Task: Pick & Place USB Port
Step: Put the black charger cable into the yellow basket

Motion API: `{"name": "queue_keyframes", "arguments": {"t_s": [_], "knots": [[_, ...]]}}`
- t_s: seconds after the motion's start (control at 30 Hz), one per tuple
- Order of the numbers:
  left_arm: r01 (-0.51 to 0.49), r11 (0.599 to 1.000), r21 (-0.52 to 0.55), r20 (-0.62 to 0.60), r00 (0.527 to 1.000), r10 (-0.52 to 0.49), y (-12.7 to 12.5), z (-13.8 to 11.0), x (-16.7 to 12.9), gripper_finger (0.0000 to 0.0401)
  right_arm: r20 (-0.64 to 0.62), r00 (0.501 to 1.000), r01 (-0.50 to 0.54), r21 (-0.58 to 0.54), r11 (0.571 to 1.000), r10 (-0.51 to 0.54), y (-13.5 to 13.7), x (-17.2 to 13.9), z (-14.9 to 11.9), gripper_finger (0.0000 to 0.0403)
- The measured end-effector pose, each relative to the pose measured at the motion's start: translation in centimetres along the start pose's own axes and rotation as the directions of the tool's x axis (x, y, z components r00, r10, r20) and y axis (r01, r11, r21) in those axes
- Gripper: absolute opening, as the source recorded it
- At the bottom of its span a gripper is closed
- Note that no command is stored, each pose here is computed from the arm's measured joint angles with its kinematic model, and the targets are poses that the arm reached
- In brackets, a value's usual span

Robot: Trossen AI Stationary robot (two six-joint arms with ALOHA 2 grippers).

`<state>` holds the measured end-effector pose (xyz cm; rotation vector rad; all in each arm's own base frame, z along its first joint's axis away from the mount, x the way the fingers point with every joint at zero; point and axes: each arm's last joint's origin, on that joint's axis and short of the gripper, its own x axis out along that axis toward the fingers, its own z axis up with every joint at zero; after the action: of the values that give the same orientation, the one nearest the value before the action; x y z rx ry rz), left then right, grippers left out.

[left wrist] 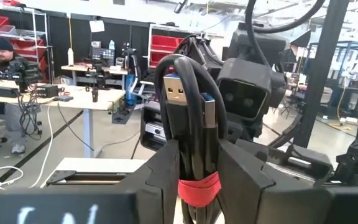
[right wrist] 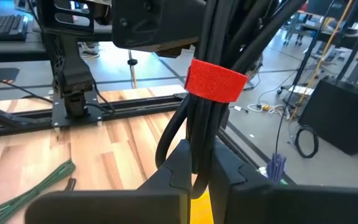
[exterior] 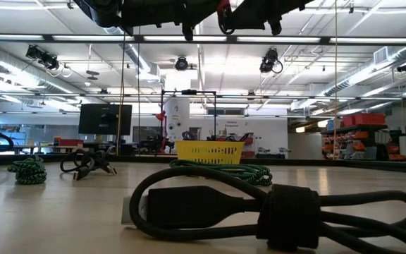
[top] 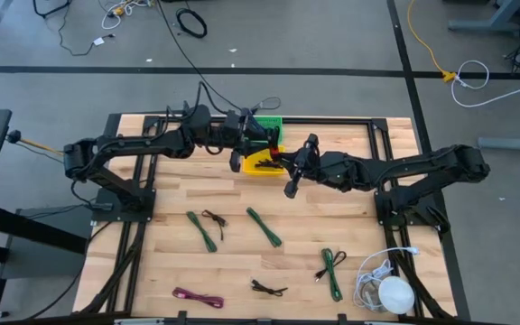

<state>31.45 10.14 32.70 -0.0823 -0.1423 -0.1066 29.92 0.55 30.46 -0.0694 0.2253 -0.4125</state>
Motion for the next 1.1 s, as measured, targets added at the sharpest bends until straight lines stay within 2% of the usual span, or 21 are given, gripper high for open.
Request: {"name": "queue_keyframes", "arguments": {"t_s": [0.07, 0.13, 0.2, 0.3, 0.57, 0.73, 0.83, 1.1], "knots": [[-0.001, 1.000, -0.002, -0.017, 1.000, 0.001, 0.0, -0.2, 0.0, 0.0085, -0.005, 1.000, 0.001, -0.001, 1.000, -0.001, 0.0, 0.0, -0.1, 0.0019], [0.002, 1.000, 0.016, -0.037, 0.999, -0.001, 0.0, -0.4, 0.0, 0.0037, -0.010, 1.000, 0.004, -0.004, 1.000, -0.004, -0.1, 0.0, -0.2, 0.0019], [0.017, 0.999, 0.031, -0.040, 0.999, -0.016, 0.0, -0.3, 0.0, 0.0017, -0.006, 1.000, 0.004, -0.002, 1.000, -0.004, -0.1, 0.0, -0.1, 0.0019], [0.006, 0.999, 0.032, -0.039, 0.999, -0.005, 0.0, -0.3, 0.0, 0.0011, -0.003, 1.000, 0.005, -0.001, 1.000, -0.005, -0.1, 0.0, -0.1, 0.0031], [-0.053, 0.998, 0.016, -0.062, 0.997, 0.054, 0.6, -0.5, -0.2, 0.0010, -0.004, 1.000, 0.003, -0.032, 0.999, -0.003, -0.1, 0.0, -0.1, 0.0122], [-0.114, 0.993, -0.003, -0.140, 0.984, 0.112, 1.3, -1.3, -0.6, 0.0010, -0.038, 0.995, 0.095, -0.061, 0.994, -0.097, -0.4, -0.2, -0.4, 0.0163], [-0.190, 0.982, -0.003, -0.227, 0.956, 0.185, 2.3, -2.1, -1.2, 0.0010, -0.088, 0.986, 0.132, -0.092, 0.987, -0.140, -0.7, -0.4, -0.8, 0.0180], [-0.335, 0.940, 0.056, -0.443, 0.836, 0.324, 4.0, -4.1, -2.9, 0.0010, -0.202, 0.965, 0.154, -0.091, 0.984, -0.170, -0.9, -0.7, -2.1, 0.0194]]}}
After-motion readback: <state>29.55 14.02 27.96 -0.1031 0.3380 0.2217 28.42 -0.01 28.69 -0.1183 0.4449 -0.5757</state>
